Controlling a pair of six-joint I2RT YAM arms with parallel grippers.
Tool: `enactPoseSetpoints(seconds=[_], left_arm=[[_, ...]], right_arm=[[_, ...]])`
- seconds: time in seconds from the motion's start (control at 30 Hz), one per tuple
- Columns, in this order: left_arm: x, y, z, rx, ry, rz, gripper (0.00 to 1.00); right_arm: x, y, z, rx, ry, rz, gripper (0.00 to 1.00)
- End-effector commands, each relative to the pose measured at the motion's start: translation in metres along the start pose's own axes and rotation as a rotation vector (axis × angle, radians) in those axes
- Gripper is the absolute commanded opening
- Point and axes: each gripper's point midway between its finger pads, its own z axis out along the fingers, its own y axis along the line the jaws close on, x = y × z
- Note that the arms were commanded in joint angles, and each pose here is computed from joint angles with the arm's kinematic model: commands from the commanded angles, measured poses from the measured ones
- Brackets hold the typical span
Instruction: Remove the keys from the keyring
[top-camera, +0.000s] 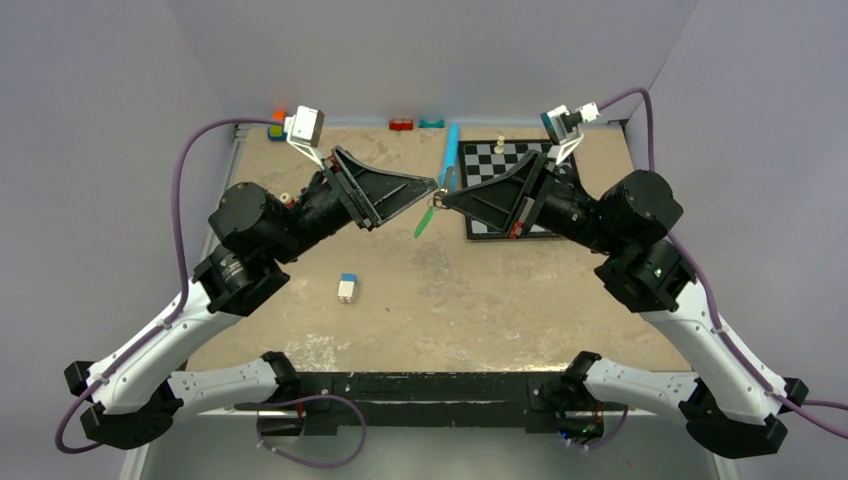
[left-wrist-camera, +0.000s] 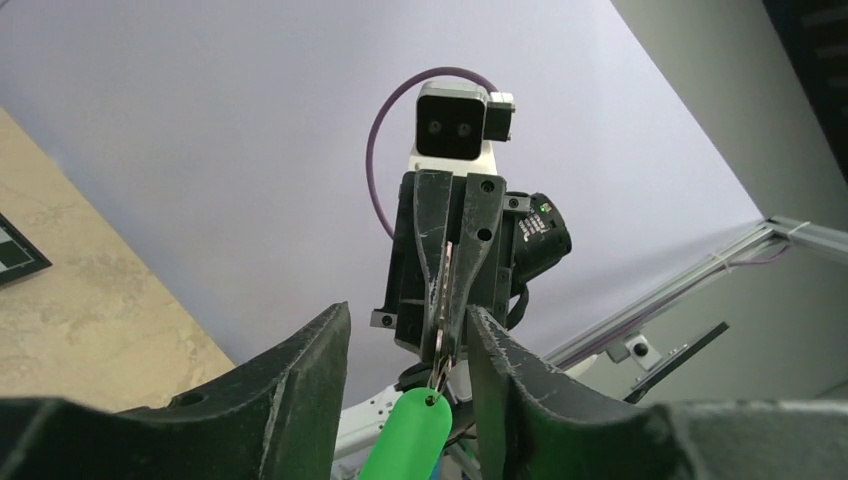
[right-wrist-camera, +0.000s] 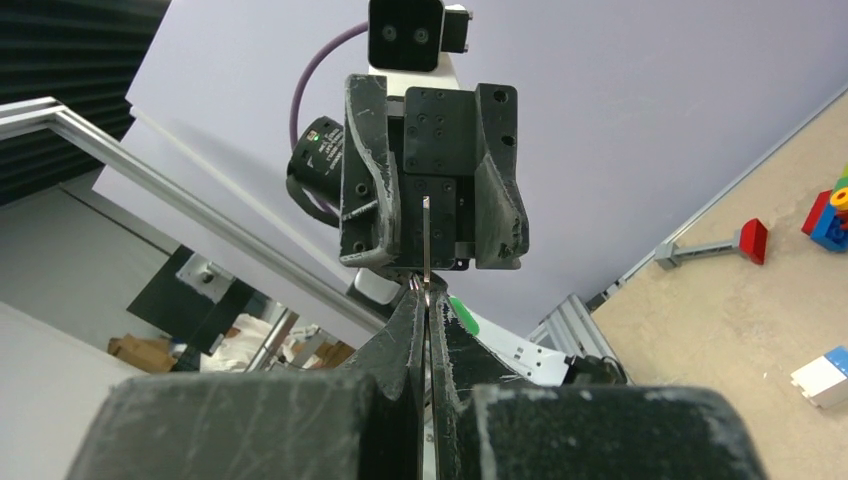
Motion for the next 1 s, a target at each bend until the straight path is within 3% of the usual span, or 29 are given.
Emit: enactPoseSetpoints(seconds=[0.0,0.17,0.33,0.53,0.67,0.97], left_arm=[[-0.019,-0.018,-0.002,0.046,-0.076,0.030,0.55],[-0.020,-0.016,-0.006,0.035,-0.084,0.035,0.61],[-0.017,-0.012,-0.015,-0.008,-0.053,0.095,0.58],[-0.004,-0.021,-0.021,-0.055,0.140,0.296,0.53],[-0.006,-0.024,-0.034,-0.094,0.208,0.403,0.51],[0.008,-0.021,-0.035,-0.096,0.372,0.482,0.49]], right_arm=[[0.003,0.015,-0.004,-0.053,0.022,-0.006,0.00],[0.002,0.015,-0.004,-0.050,0.021,-0.006,0.00],[0.001,0.015,-0.006,-0.038,0.021,-0.011,0.00],[0.003,0.017,-0.010,-0.027,0.038,-0.018,0.00],[0.005,0.017,-0.012,-0.013,0.054,-0.027,0.00],[0.004,0.016,-0.010,-0.001,0.063,-0.037,0.00]])
